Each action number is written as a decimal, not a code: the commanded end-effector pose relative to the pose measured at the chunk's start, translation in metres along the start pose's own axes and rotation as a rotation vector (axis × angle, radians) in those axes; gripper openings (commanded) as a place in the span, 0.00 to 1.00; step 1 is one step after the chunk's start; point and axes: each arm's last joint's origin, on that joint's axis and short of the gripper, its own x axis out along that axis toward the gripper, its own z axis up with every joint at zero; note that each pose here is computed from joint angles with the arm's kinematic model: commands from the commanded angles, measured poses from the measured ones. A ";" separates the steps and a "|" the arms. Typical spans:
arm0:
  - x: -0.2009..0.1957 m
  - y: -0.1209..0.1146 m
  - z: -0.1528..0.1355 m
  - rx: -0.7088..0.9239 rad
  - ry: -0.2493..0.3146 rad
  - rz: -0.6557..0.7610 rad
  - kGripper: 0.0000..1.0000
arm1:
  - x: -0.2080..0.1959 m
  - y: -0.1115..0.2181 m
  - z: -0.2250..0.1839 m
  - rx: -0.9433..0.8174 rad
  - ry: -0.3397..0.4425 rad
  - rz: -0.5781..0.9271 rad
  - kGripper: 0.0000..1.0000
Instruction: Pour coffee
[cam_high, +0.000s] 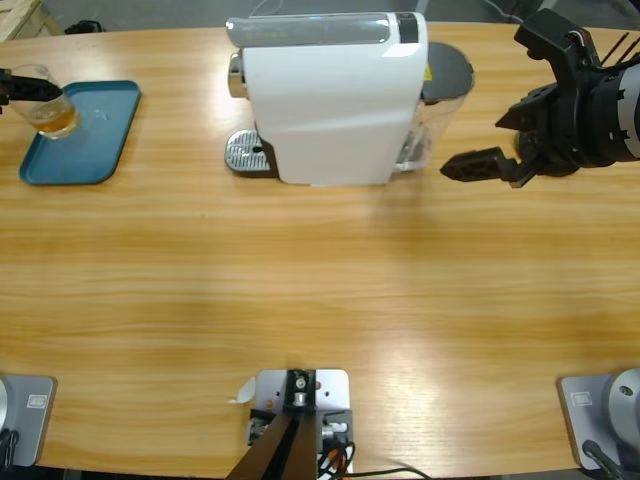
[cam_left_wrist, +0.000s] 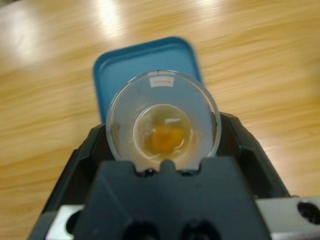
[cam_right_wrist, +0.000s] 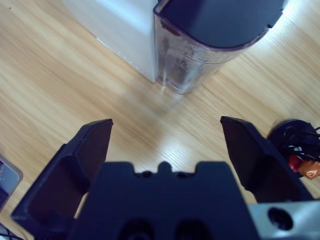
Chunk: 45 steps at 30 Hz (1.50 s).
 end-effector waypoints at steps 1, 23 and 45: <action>0.043 0.005 -0.016 -0.044 0.077 0.024 0.00 | 0.011 0.004 -0.001 -0.003 0.022 0.017 0.97; 0.083 0.001 -0.020 -0.091 0.069 -0.029 0.70 | 0.002 0.002 -0.007 -0.005 0.043 0.008 0.96; -0.058 -0.010 -0.021 -0.069 0.006 -0.074 1.00 | -0.040 -0.003 -0.012 -0.003 -0.038 -0.065 1.00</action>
